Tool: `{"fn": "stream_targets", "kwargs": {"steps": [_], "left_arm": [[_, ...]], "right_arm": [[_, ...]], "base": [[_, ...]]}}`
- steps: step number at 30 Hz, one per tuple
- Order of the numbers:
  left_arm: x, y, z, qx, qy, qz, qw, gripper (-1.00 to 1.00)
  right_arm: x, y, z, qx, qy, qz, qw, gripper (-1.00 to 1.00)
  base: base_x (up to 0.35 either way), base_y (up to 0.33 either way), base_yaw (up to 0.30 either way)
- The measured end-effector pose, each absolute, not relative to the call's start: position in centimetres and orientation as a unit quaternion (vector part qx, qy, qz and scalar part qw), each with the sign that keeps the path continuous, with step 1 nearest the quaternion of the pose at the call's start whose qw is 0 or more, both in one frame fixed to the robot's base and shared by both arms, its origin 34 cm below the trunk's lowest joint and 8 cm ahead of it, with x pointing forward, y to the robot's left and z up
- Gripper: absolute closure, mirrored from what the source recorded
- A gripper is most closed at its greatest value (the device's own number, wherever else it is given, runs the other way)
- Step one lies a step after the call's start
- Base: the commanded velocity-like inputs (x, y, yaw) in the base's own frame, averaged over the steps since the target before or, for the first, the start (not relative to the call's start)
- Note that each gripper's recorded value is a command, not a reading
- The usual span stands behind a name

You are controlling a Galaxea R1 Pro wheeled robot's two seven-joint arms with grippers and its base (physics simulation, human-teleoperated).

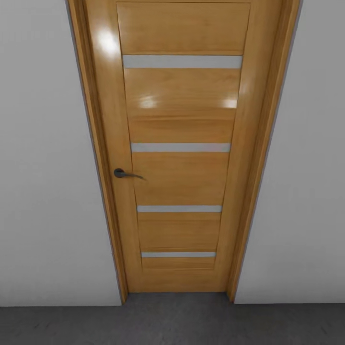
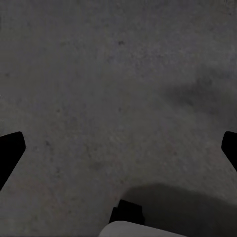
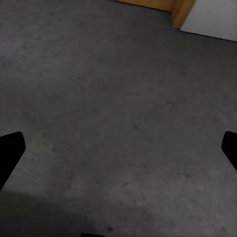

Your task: Move the two storage containers from the living room to the garage. In the garage, place one container on the floor and stack the other container on top of it (either order is fine).

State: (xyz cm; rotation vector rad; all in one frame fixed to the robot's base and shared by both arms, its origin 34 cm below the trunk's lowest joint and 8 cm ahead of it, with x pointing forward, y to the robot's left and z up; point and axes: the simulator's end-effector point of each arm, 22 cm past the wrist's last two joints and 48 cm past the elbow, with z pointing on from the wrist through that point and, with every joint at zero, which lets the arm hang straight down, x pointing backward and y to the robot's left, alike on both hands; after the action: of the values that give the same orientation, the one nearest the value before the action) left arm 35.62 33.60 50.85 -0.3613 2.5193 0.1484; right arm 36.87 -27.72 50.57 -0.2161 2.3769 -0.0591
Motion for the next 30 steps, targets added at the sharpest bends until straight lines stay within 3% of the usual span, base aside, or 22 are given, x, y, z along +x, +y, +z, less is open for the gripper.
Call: {"fn": "stream_targets", "kwargs": {"steps": [30], "left_arm": [[35.35,33.11,50.59,-0.132,0.947,0.052,0.287,-1.00]], "right_arm": [[36.63,-27.74,50.40,-0.084,0.927,-0.023,0.365,-1.00]], "base": [[0.000,0.004,0.000]]}}
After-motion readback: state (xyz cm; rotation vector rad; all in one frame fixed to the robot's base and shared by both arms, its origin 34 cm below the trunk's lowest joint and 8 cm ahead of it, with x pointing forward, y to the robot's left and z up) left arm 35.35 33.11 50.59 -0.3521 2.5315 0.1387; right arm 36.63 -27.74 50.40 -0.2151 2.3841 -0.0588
